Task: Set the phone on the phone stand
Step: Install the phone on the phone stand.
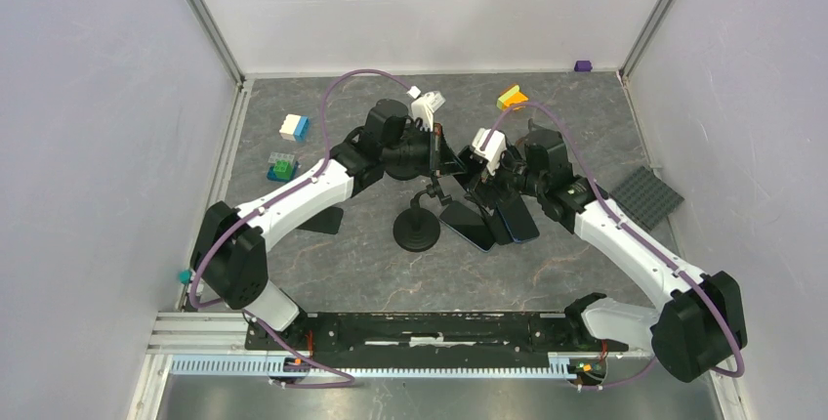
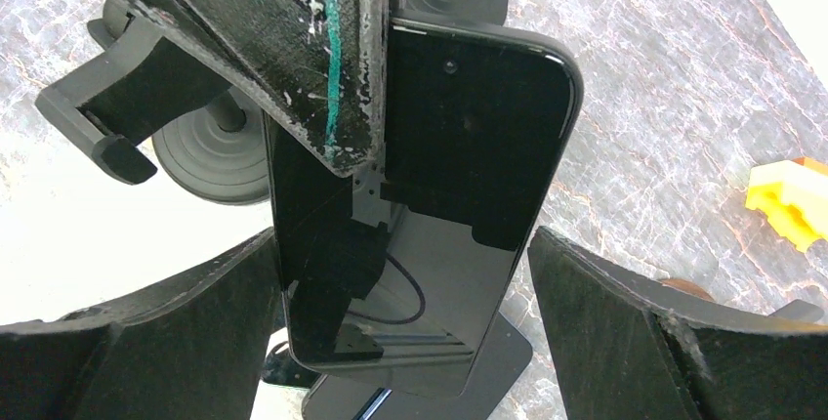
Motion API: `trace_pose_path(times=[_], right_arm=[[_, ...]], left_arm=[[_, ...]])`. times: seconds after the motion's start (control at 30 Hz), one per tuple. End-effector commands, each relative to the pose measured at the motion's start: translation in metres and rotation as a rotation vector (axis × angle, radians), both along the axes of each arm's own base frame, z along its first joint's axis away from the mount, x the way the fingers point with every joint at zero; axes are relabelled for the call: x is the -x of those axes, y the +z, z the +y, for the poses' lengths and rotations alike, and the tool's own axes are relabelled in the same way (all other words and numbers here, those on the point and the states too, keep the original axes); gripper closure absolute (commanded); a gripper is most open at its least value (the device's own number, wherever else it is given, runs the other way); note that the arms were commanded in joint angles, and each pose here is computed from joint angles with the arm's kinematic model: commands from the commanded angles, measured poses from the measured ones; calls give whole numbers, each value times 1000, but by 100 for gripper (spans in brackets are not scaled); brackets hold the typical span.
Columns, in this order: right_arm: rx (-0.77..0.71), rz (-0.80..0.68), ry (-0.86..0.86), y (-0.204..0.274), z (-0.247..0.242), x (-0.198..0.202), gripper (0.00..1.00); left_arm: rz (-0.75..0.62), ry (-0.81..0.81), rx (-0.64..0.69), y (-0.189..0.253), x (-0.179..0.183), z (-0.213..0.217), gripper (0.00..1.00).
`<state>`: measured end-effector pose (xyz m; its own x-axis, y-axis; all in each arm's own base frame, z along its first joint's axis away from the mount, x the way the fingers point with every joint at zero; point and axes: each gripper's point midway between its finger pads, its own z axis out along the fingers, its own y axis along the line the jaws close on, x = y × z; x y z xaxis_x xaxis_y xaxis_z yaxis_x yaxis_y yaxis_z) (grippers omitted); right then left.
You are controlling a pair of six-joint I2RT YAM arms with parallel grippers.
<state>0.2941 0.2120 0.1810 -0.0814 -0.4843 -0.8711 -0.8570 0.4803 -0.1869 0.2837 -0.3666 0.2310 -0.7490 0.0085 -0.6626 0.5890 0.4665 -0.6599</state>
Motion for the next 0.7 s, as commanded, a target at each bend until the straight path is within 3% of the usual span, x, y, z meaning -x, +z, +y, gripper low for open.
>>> trace_pose_path(times=[0.0,0.27,0.67], right_arm=[[-13,-36,-10,6,1,-5,2],[-2,-34,-27,2,-3,-6,2],[-12,-28,-35,1,-2,-7,11]], left_arm=[[-82,-27,133,51,4,-3,98],[-86,-22,159,57,3,0,98],[-62,-20,186,55,2,0,98]])
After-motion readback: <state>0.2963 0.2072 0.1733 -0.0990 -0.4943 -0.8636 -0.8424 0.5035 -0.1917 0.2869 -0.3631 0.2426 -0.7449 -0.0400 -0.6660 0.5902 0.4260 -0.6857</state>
